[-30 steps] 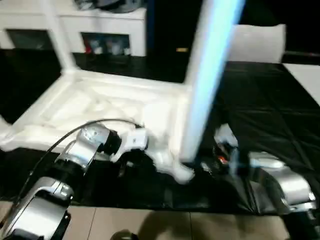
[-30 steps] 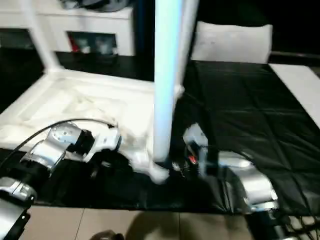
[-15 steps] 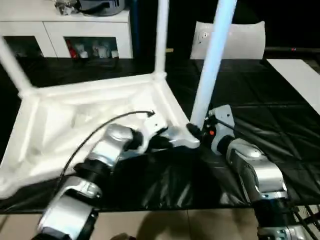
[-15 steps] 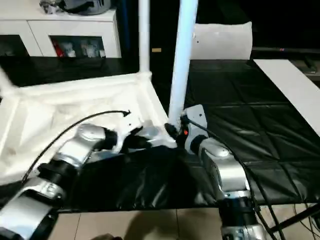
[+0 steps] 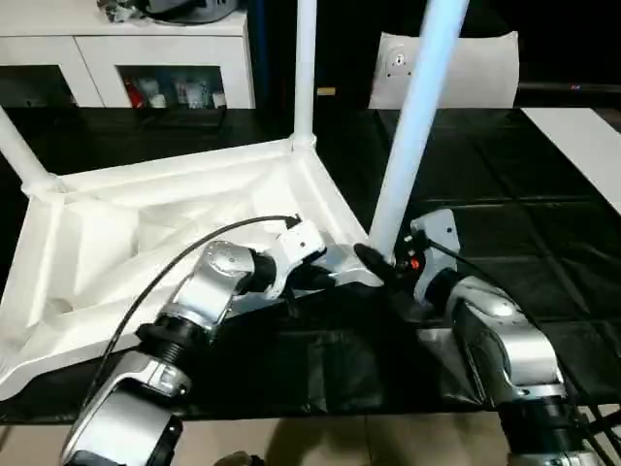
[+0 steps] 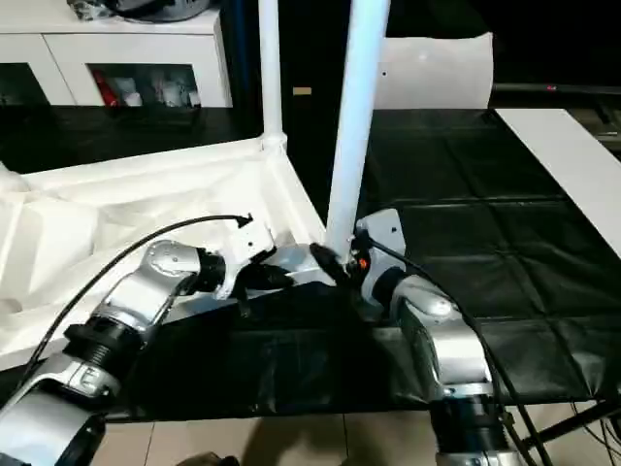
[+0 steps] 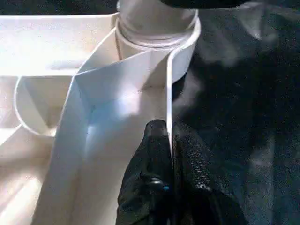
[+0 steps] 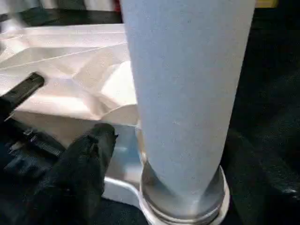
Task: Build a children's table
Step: Rotate leg to tighten
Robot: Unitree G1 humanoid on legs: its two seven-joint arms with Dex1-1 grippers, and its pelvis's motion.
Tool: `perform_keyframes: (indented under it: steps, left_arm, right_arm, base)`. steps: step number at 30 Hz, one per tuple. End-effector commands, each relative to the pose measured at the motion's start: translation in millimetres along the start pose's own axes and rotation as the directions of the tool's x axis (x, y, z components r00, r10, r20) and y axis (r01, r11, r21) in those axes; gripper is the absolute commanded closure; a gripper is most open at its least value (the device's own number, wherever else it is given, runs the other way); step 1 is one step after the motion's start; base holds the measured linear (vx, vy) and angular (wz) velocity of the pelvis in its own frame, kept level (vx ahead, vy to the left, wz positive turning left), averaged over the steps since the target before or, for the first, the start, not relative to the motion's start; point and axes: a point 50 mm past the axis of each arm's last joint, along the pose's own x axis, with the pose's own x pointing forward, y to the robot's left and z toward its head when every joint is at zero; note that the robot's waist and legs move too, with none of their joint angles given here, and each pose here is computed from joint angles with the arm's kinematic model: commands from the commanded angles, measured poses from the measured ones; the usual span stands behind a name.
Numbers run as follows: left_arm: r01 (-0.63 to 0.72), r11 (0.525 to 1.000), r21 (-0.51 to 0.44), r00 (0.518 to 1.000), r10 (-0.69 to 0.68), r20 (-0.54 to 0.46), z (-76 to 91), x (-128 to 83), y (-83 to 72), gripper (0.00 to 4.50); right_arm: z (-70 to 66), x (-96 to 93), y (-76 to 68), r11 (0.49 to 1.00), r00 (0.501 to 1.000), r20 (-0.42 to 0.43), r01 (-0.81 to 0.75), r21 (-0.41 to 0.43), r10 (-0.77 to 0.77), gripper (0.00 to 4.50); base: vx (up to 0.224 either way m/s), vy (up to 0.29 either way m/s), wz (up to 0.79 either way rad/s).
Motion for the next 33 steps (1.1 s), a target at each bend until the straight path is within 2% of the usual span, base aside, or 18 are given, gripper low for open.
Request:
perform_keyframes:
  steps: [1, 2, 4, 10, 14, 15, 16, 17, 18, 22, 25, 26, 29, 31, 33]
  left_arm:
    - [0.041, 0.997, 0.072, 0.997, -0.045, 0.063, 12.0, -0.3, -2.2, 4.5]
    - [0.122, 0.982, 0.146, 0.991, -0.129, 0.041, 7.7, -6.7, -5.6, 4.5]
    - [0.198, 0.961, 0.194, 0.979, -0.202, 0.003, 3.4, -12.2, -8.6, 4.5]
    - [0.297, 0.928, 0.227, 0.954, -0.299, -0.024, 1.7, -19.9, -11.3, 4.5]
    - [0.38, 0.886, 0.265, 0.924, -0.377, -0.064, 2.2, -24.8, -13.7, 4.5]
    - [0.38, 0.886, 0.265, 0.924, -0.377, -0.064, 2.2, -24.8, -13.7, 4.5]
    - [0.414, 0.867, 0.277, 0.909, -0.409, -0.078, 2.5, -26.3, -15.1, 4.5]
    - [0.417, 0.865, 0.278, 0.908, -0.412, -0.079, 2.5, -26.5, -15.2, 4.5]
    - [0.459, 0.84, 0.29, 0.887, -0.453, -0.094, 2.2, -28.5, -16.5, 4.5]
    - [0.482, 0.825, 0.296, 0.875, -0.473, -0.105, 1.9, -29.4, -17.6, 4.5]
    - [0.528, 0.789, 0.314, 0.847, -0.514, -0.135, 0.3, -32.2, -18.8, 4.5]
    - [0.531, 0.787, 0.315, 0.846, -0.516, -0.137, 0.0, -32.5, -18.8, 4.5]
    - [0.538, 0.781, 0.318, 0.842, -0.518, -0.152, -1.9, -34.2, -18.3, 4.5]
    - [0.537, 0.781, 0.319, 0.842, -0.517, -0.153, -2.5, -34.9, -17.9, 4.5]
    - [0.536, 0.782, 0.319, 0.843, -0.516, -0.152, -2.7, -35.3, -17.5, 4.5]
  right_arm:
    - [1.4, 5.3, 21.1, 0.985, 0.986, 0.014, -0.169, -0.017, 0.169, 0.58]
    - [1.9, -4.8, 15.7, 0.972, 0.975, -0.004, -0.224, -0.066, 0.224, 0.58]
    - [3.0, -12.5, 11.5, 0.955, 0.96, -0.018, -0.28, -0.097, 0.28, 0.58]
    - [3.3, -23.3, 9.3, 0.907, 0.915, -0.052, -0.404, -0.119, 0.401, 0.58]
    - [0.7, -31.9, 9.8, 0.837, 0.845, -0.114, -0.534, -0.119, 0.523, 0.58]
    - [0.7, -31.9, 9.8, 0.837, 0.845, -0.114, -0.534, -0.119, 0.523, 0.58]
    - [-0.4, -33.8, 9.6, 0.812, 0.818, -0.14, -0.573, -0.115, 0.558, 0.72]
    - [-0.5, -34.0, 9.6, 0.809, 0.816, -0.142, -0.576, -0.115, 0.56, 0.9]
    - [-1.5, -35.5, 9.3, 0.777, 0.781, -0.169, -0.621, -0.108, 0.601, 0.9]
    - [-1.7, -35.9, 9.5, 0.76, 0.762, -0.18, -0.643, -0.096, 0.622, 1.3]
    - [0.0, -36.4, 9.6, 0.704, 0.701, -0.198, -0.707, -0.064, 0.685, 1.5]
    - [0.1, -36.4, 9.7, 0.7, 0.696, -0.2, -0.712, -0.062, 0.69, 1.74]
    - [-0.1, -35.9, 9.6, 0.682, 0.676, -0.212, -0.729, -0.051, 0.706, 1.78]
    - [-0.6, -35.8, 9.7, 0.674, 0.665, -0.215, -0.738, -0.04, 0.716, 2.17]
    - [-0.9, -35.5, 10.0, 0.668, 0.658, -0.214, -0.744, -0.034, 0.722, 2.25]
  base:
    - [0.0, 0.0, 0.0]
    - [0.0, 0.0, 0.0]
    - [0.0, 0.0, 0.0]
    - [0.0, 0.0, 0.0]
    - [0.0, 0.0, 0.0]
    - [0.0, 0.0, 0.0]
    - [0.0, 0.0, 0.0]
    - [0.0, 0.0, 0.0]
    - [0.0, 0.0, 0.0]
    - [0.0, 0.0, 0.0]
    - [0.0, 0.0, 0.0]
    - [0.0, 0.0, 0.0]
    - [0.0, 0.0, 0.0]
    - [0.0, 0.0, 0.0]
    - [0.0, 0.0, 0.0]
